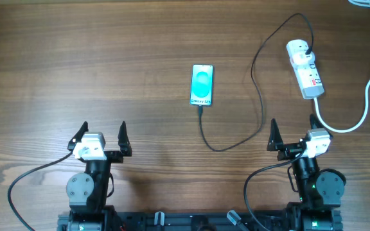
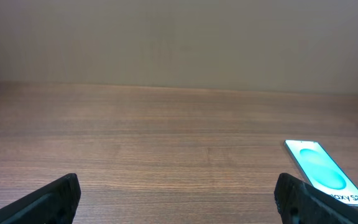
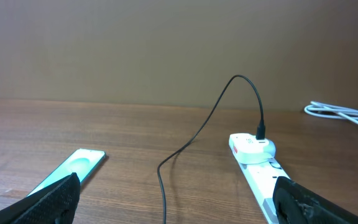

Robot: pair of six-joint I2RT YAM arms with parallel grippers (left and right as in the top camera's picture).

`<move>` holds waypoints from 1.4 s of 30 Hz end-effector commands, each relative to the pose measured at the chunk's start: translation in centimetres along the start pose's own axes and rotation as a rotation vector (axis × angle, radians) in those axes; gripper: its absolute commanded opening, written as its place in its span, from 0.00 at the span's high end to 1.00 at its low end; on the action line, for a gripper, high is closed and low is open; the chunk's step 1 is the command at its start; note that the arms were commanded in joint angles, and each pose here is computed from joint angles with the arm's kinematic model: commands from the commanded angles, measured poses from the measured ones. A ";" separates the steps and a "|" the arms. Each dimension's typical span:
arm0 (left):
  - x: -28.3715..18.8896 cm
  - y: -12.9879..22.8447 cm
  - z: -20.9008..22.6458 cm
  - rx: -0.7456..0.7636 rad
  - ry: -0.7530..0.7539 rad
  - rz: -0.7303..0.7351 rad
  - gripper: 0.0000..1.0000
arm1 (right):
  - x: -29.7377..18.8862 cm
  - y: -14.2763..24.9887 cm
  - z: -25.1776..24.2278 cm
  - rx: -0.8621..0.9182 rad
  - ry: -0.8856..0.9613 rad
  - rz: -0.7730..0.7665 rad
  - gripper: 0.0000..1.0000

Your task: Plug charger to phone and switch on socket

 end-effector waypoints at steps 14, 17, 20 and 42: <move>0.0 0.1 0.2 0.055 -0.018 -0.003 0.00 | 0.0 0.0 0.0 0.010 0.007 -0.004 0.00; 0.0 0.1 0.2 0.060 -0.018 -0.003 0.00 | 0.0 0.0 0.0 0.010 0.007 -0.004 0.00; 0.0 0.1 0.2 0.060 -0.018 -0.003 0.00 | 0.0 0.0 0.0 0.010 0.006 -0.004 0.00; 0.0 0.1 0.1 0.061 -0.007 -0.003 0.00 | 0.0 0.0 0.0 0.010 0.006 -0.004 0.00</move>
Point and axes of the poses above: each gripper's point midway between its finger pads, its own x axis out along the fingers, its own z axis along the line the jaws close on, y = z × x, the point moved 9 cm from there along -x, back along the fingers, and after that the axes turned 1 degree about x, right-handed, at the moved point
